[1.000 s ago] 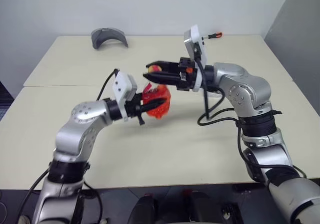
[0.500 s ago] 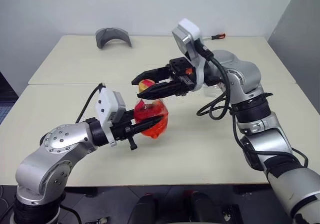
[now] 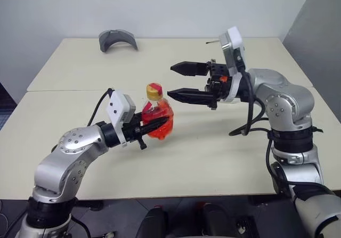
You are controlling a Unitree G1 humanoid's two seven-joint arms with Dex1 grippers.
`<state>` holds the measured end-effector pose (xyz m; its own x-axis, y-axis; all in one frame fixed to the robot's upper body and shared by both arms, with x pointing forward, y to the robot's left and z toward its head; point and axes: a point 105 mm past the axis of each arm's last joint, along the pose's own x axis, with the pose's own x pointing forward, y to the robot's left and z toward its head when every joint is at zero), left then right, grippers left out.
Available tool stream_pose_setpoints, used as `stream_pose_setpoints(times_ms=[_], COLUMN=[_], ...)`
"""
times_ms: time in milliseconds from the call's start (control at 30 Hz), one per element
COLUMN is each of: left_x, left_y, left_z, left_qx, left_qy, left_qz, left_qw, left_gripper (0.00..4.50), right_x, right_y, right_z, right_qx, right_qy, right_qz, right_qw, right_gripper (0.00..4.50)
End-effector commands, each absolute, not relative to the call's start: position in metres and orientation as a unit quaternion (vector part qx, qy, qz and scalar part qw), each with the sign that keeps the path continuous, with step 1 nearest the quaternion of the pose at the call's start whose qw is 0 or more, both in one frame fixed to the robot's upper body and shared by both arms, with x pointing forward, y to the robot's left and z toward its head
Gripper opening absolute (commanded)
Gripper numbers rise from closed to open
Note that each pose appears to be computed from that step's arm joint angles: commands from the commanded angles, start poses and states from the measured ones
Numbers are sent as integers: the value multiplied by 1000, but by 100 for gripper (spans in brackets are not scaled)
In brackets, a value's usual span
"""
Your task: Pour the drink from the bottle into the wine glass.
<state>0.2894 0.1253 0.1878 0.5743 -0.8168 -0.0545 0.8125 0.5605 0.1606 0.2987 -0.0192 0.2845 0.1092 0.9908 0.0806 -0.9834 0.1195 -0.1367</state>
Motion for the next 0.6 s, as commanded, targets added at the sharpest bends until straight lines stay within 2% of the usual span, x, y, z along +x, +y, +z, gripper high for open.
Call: stream_pose_setpoints(times_ms=[33,100,267,433,600], left_x=[300,306,313,311,309], left_y=[115,109,99,99,101], left_z=[208,212,217,217,216], left_qx=[104,103,105,108,107], left_qy=[-67,-77,-95,-96,-96], left_qz=[-473,-479,-490,-493,-490], left_qw=[872,869,860,858,860], left_gripper=[93,93,93,93,93], right_x=[290,289,309,330,336], right_y=[-9,-3,14,18,16], right_z=[299,298,296,303,303], right_qx=[-29,-30,-25,-20,-24], right_qy=[-119,-123,-133,-144,-147], right_qz=[642,638,605,569,562], right_qw=[756,760,785,810,813], right_gripper=[445,445,445,445,445])
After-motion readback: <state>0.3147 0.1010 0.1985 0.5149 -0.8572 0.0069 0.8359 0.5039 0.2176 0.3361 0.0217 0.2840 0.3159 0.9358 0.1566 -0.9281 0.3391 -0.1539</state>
